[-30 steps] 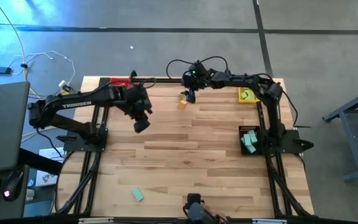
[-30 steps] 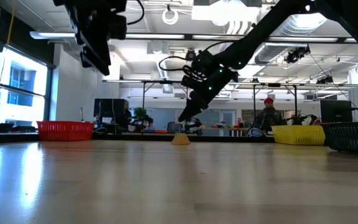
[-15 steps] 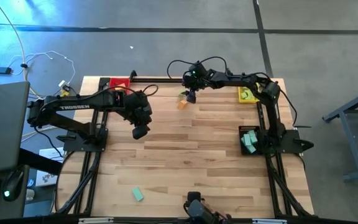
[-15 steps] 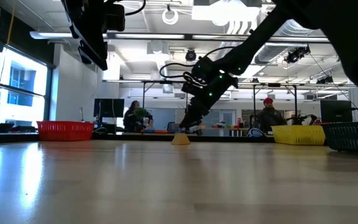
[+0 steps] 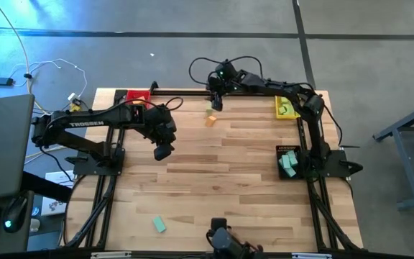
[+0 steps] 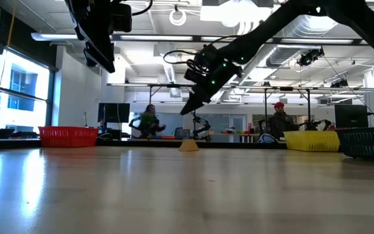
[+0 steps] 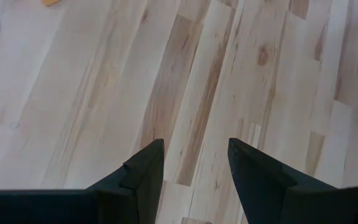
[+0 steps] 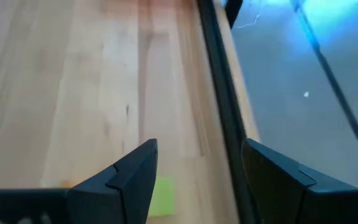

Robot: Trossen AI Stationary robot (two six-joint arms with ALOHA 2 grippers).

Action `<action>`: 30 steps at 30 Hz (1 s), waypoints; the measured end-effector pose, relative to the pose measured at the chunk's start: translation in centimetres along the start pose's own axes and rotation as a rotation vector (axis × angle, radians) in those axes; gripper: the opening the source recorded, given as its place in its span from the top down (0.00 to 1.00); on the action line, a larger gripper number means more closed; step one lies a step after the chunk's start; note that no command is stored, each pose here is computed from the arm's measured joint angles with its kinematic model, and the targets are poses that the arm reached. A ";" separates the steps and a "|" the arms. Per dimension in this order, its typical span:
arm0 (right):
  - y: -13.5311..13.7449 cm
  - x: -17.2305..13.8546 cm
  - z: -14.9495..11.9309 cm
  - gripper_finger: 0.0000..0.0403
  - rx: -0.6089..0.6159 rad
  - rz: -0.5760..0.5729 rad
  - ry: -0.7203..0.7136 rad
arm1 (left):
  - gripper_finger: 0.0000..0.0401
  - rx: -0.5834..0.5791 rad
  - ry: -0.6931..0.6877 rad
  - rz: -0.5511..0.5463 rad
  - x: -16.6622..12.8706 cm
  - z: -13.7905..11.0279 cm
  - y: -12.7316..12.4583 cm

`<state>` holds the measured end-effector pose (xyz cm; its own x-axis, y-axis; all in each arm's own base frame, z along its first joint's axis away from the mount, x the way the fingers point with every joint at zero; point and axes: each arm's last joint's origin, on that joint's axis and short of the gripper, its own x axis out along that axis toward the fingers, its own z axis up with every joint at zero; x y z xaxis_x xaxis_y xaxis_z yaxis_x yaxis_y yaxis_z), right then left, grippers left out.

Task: Sort & place blocks by color
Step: Put the green block into the yellow bin

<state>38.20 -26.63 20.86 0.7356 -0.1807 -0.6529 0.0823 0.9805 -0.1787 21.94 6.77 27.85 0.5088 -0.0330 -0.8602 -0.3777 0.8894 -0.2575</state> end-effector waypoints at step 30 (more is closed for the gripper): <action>1.4 5.1 -4.3 0.45 0.032 0.083 0.220 | 0.59 0.003 0.000 -0.002 0.0 0.0 0.0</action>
<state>39.17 -26.56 14.05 0.5765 -0.1089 -0.8098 0.0515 0.9939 -0.0970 21.94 6.78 27.85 0.5095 -0.0346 -0.8597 -0.3746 0.8906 -0.2578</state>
